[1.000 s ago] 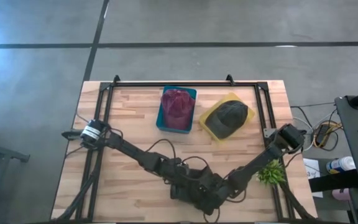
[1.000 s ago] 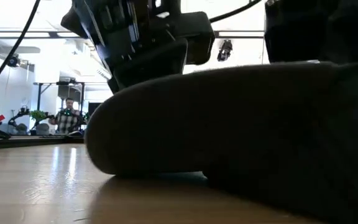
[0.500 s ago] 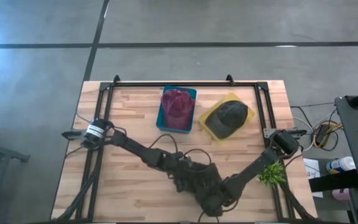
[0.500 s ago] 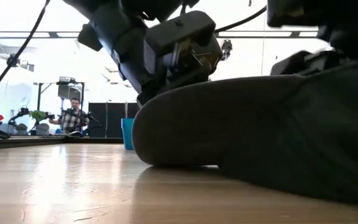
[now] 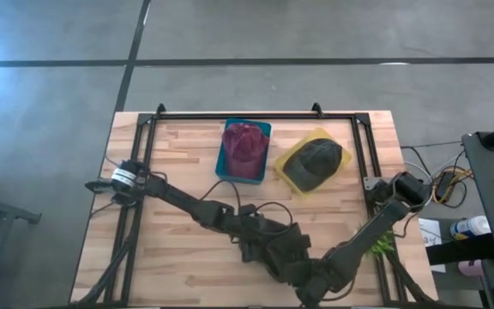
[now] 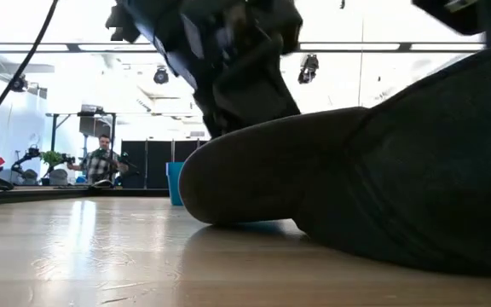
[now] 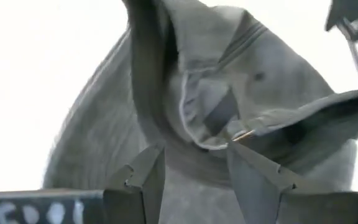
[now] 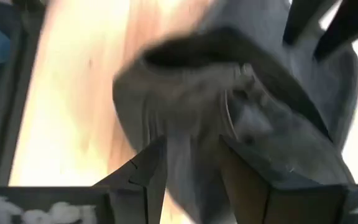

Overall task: Pick & Place hat
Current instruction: Put the black cap into the yellow bin

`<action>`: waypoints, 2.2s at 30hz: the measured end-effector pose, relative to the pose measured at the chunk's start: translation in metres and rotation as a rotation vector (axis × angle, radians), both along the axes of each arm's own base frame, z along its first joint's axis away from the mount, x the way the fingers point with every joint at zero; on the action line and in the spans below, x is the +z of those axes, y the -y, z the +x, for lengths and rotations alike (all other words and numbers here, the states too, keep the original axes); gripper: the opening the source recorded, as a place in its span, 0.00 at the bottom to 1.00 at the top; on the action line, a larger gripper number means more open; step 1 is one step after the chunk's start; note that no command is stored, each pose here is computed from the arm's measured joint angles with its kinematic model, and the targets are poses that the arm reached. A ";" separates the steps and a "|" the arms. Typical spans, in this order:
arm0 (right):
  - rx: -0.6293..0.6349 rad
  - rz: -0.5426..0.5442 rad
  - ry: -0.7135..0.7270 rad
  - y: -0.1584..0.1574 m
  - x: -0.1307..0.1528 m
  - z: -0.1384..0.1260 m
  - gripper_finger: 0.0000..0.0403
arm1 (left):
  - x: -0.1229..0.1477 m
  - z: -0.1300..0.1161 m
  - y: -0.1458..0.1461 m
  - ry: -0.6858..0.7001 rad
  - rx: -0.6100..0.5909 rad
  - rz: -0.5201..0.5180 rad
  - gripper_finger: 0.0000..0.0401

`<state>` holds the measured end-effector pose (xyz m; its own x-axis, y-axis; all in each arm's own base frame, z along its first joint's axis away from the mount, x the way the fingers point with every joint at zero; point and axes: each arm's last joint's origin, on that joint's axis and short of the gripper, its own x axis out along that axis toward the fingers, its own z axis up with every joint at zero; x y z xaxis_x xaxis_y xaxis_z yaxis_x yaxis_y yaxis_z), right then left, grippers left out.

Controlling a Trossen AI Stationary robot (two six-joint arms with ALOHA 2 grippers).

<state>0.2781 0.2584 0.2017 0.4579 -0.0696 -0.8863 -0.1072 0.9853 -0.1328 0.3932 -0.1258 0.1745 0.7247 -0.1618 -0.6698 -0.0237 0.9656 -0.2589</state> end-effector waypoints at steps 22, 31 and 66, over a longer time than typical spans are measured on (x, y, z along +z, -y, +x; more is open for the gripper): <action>0.267 -0.328 -0.179 -0.013 -0.065 -0.033 0.35 | -0.021 -0.012 0.014 -0.100 -0.303 0.187 0.41; 0.271 -0.430 -0.063 -0.004 -0.072 -0.023 0.35 | -0.027 -0.004 0.017 -0.037 -0.305 0.165 0.41; -0.012 0.262 0.108 0.035 0.078 -0.017 0.02 | 0.168 -0.085 -0.003 0.163 0.056 0.088 0.41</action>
<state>0.2606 0.2236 0.2792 0.5516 0.1492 -0.8207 -0.0944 0.9887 0.1163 0.3080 -0.1232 0.3429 0.8309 -0.0637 -0.5527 -0.0432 0.9830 -0.1782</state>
